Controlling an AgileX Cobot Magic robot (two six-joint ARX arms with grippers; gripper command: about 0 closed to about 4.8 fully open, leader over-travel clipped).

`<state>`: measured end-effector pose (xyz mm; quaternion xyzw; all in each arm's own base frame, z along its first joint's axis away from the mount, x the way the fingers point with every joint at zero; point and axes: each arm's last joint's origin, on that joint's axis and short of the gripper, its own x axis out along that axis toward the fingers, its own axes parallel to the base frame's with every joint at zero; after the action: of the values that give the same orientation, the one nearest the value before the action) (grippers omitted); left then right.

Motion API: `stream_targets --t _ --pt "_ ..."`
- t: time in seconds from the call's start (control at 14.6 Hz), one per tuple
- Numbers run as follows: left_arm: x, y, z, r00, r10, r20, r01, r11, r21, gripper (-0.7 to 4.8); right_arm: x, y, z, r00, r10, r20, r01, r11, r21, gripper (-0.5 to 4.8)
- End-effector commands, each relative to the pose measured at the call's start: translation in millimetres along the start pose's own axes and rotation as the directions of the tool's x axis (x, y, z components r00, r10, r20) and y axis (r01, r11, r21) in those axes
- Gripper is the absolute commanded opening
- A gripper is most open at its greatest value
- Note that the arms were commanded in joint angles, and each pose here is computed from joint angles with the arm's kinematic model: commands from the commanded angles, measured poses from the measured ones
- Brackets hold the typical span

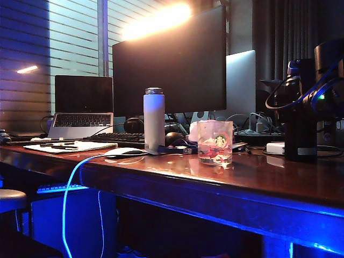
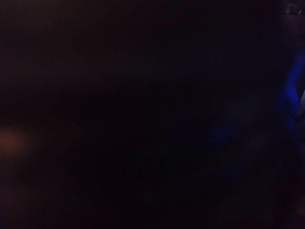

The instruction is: Pick up the black thermos, pour a little water from inside into the glass cup, then place the black thermos back on the table.

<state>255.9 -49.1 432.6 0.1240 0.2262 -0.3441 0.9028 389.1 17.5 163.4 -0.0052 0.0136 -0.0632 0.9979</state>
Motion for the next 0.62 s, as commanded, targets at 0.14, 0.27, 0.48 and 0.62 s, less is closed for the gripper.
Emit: stream_targets --t 0.14,0.27,0.48,0.62 --pt "-2.0 -0.6 2.0 1.000 0.000 0.014 0.000 1.000 0.008 -0.03 -2.1 -1.4 4.6 1.000 -0.019 -0.021 0.018 0.999 -0.029 0.12" --pt "-2.0 -0.6 2.0 1.000 0.000 0.014 0.000 1.000 0.008 -0.03 -4.5 -1.9 15.4 1.000 -0.019 0.003 0.019 1.000 -0.024 0.12" --pt "-2.0 -0.6 2.0 1.000 0.000 0.014 0.000 1.000 0.008 -0.03 -11.2 1.9 32.7 1.000 0.009 0.008 -0.009 0.998 -0.064 0.12" --pt "-2.0 -0.6 2.0 1.000 0.000 0.014 0.000 1.000 0.008 -0.03 -15.2 8.7 41.3 0.998 0.058 0.025 -0.056 0.996 -0.072 0.12"
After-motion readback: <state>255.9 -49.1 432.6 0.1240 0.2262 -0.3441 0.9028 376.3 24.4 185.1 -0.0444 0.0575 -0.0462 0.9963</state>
